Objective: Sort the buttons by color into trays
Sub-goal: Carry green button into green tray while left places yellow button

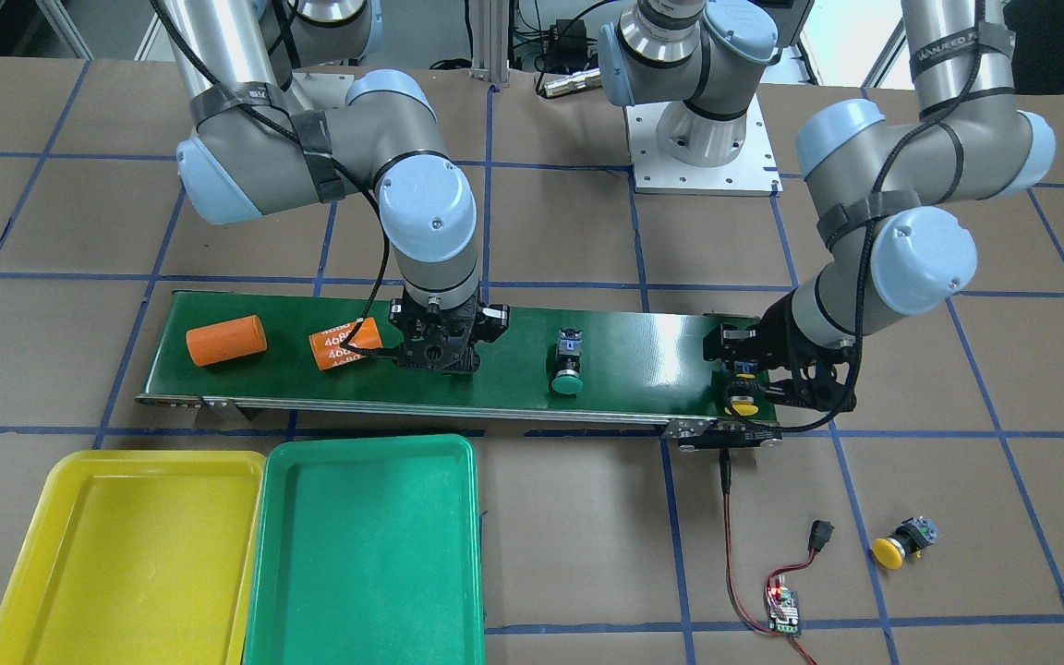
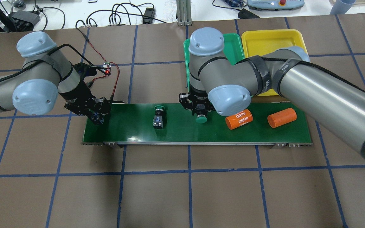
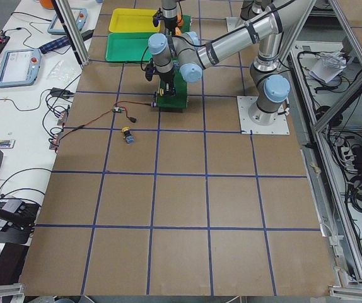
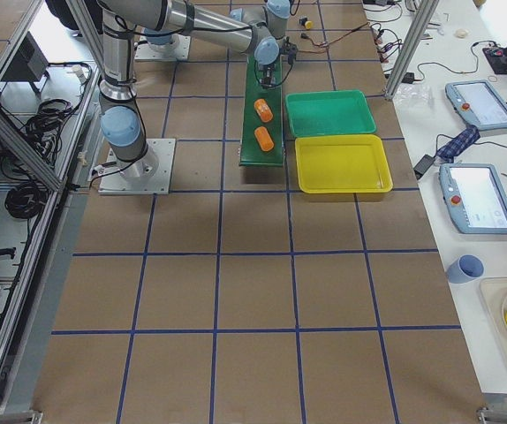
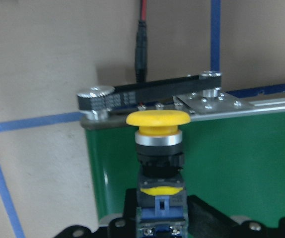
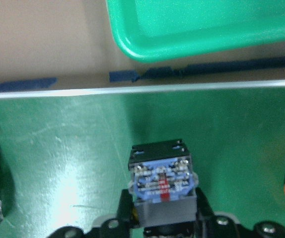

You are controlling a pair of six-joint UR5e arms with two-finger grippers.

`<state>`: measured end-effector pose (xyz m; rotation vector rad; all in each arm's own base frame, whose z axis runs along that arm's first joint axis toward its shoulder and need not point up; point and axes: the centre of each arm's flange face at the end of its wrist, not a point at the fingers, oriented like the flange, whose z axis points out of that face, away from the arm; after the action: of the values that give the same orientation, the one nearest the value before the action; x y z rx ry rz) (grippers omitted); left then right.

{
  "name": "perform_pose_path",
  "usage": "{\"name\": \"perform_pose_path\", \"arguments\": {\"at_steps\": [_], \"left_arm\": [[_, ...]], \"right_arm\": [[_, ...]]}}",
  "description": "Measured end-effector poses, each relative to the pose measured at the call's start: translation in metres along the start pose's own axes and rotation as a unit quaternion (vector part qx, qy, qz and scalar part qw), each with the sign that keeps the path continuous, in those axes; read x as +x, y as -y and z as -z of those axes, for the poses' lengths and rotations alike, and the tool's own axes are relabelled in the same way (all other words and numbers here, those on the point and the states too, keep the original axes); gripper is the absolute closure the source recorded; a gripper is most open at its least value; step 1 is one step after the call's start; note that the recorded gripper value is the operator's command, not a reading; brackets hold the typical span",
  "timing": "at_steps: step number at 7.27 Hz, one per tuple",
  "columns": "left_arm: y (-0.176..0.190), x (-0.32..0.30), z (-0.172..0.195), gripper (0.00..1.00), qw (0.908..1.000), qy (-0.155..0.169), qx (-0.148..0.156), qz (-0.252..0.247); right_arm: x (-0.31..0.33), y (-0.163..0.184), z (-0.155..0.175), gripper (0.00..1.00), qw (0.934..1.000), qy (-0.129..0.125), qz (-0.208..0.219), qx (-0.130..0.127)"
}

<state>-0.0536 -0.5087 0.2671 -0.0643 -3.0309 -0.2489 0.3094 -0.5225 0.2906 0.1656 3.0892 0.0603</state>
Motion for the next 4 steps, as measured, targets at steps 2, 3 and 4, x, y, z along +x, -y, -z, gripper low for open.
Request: {"name": "perform_pose_path", "arguments": {"at_steps": [2, 3, 4], "left_arm": [[-0.009, 0.023, -0.007, 0.23, 1.0, 0.004, -0.002, 0.003], [-0.007, 0.028, -0.009, 0.0, 1.0, 0.006, 0.002, 0.003], [-0.003, 0.029, -0.009, 0.0, 0.9999, 0.009, 0.013, 0.002]], "right_arm": [[0.04, 0.06, 0.034, 1.0, 0.9987, 0.016, -0.03, 0.037], [0.052, 0.084, 0.037, 1.0, 0.9983, 0.014, -0.025, 0.05], [0.059, 0.105, 0.031, 1.0, 0.9979, 0.008, -0.019, 0.062]]}}
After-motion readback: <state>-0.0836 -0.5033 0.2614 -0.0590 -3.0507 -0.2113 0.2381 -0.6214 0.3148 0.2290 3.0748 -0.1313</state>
